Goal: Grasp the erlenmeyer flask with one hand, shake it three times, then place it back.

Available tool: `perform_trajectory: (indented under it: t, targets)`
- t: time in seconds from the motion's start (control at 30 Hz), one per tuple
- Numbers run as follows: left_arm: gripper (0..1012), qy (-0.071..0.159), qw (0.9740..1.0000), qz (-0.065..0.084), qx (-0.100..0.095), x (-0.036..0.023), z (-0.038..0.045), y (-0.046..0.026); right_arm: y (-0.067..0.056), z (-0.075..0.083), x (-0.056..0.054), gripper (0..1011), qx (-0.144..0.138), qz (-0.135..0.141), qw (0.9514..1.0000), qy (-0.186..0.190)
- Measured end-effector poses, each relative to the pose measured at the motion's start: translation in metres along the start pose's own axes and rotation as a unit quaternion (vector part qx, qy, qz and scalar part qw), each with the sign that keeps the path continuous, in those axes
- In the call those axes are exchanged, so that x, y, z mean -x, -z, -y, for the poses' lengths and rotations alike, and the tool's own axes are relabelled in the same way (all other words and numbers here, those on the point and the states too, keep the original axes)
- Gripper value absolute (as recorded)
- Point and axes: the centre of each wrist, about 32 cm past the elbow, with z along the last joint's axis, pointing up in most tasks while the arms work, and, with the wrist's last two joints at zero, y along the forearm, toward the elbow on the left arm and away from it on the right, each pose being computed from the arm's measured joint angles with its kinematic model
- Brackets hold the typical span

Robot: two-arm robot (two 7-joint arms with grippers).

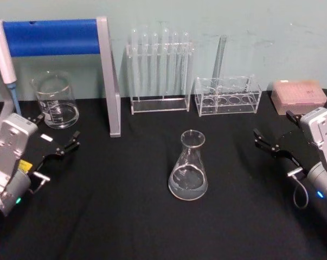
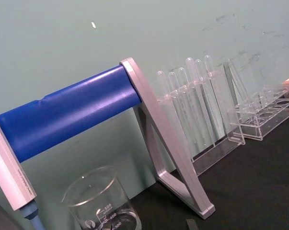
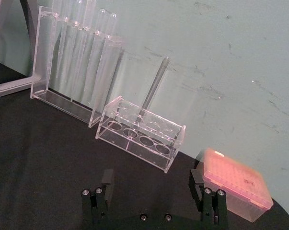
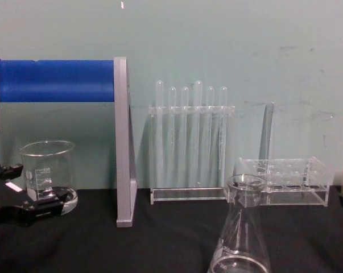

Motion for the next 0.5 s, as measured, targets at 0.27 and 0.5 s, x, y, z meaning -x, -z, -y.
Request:
perform_trajectory:
  t: [0.27, 0.5]
  targets:
    - [1001, 0.0, 1.0, 0.0, 0.0, 0.0, 0.0, 0.0, -0.0003, 0.001, -0.0017, 1000, 0.0, -0.004, 1.0, -0.005]
    - [1001, 0.0, 1.0, 0.0, 0.0, 0.0, 0.0, 0.0, -0.0019, 0.0083, -0.0096, 1000, -0.005, -0.035, 0.9989, -0.03]
